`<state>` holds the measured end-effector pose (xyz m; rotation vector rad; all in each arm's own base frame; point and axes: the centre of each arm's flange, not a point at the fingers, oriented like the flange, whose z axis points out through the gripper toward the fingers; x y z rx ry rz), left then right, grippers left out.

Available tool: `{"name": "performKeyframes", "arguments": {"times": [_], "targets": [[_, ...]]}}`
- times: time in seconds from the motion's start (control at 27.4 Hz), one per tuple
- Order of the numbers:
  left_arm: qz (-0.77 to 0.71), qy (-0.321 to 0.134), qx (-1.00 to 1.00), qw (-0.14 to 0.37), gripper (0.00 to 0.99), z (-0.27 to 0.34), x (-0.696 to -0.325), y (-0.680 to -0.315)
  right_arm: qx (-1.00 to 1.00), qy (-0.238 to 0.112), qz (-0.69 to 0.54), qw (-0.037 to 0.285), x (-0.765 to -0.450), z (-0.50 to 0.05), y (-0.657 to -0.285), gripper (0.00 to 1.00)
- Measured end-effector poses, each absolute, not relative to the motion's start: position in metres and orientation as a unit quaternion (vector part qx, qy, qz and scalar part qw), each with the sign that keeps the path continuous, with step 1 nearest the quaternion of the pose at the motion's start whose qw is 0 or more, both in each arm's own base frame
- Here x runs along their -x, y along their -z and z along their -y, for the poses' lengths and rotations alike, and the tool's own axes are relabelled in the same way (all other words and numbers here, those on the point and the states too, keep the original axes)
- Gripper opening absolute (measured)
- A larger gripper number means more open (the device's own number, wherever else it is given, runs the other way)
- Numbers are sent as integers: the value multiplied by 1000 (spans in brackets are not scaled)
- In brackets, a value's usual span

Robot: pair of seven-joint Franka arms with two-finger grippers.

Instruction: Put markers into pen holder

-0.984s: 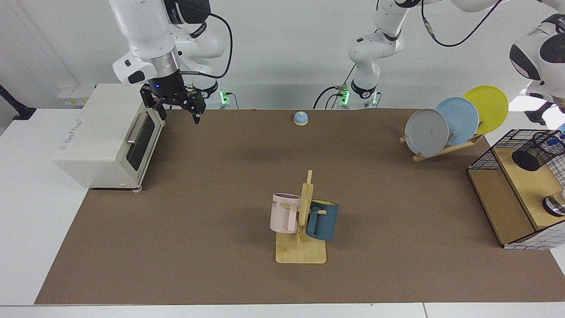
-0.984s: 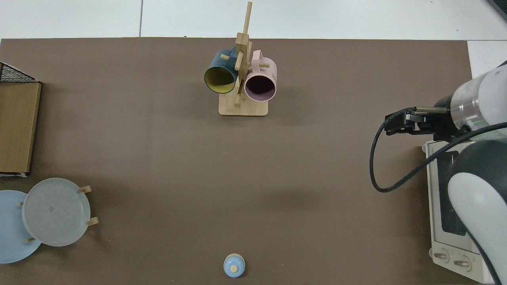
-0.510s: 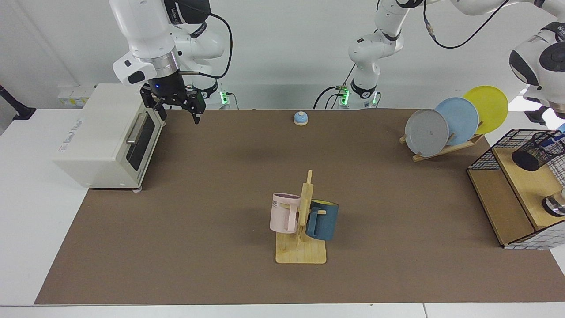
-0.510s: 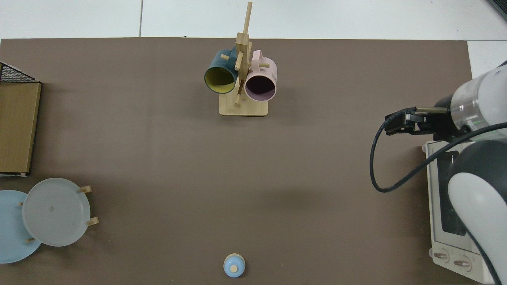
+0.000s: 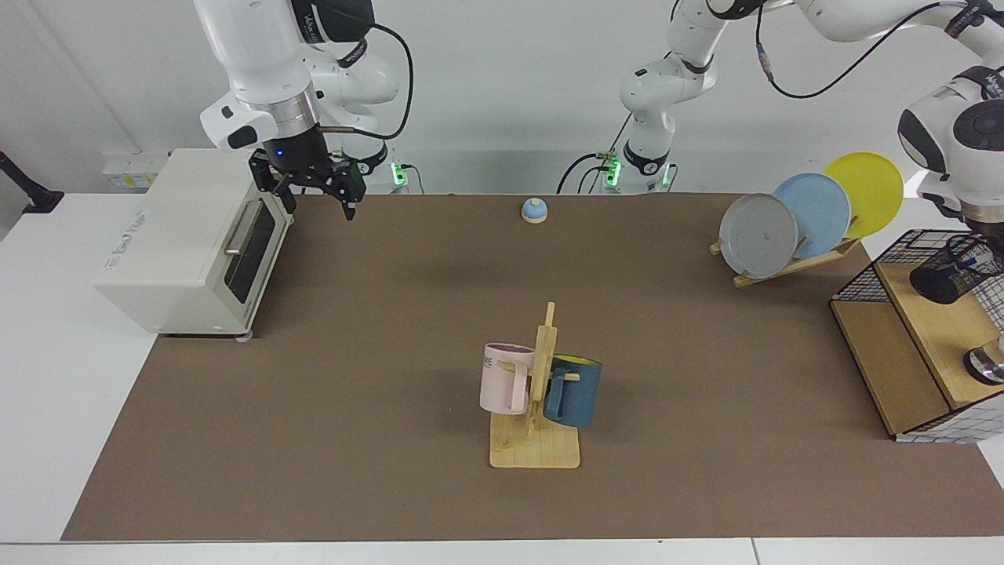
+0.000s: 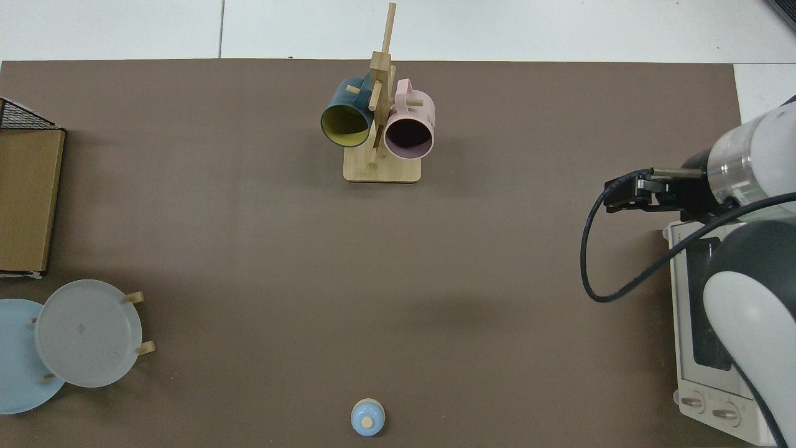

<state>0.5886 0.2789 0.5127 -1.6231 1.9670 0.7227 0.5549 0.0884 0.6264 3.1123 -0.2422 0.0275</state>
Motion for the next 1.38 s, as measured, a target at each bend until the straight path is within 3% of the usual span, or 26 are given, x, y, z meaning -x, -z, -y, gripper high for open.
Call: {"name": "performKeyframes", "arguments": {"times": [0.84, 0.98, 1.02, 1.09, 1.38], "targets": [[-721, -256, 600, 233, 181, -278, -587, -506, -997, -9, 78, 10, -555, -88, -626, 996], [-721, -254, 602, 232, 374, -278, -587, -506, -997, -9, 78, 10, -555, -88, -626, 996], [-720, -254, 602, 232, 476, -278, -587, -506, -997, -9, 78, 10, -555, -88, -626, 996], [-720, -253, 603, 231, 577, -278, -587, -506, -997, -9, 78, 10, -555, -88, -626, 996], [-720, -252, 604, 231, 599, -278, -587, -506, -997, -9, 78, 10, -555, -88, -626, 996]]}}
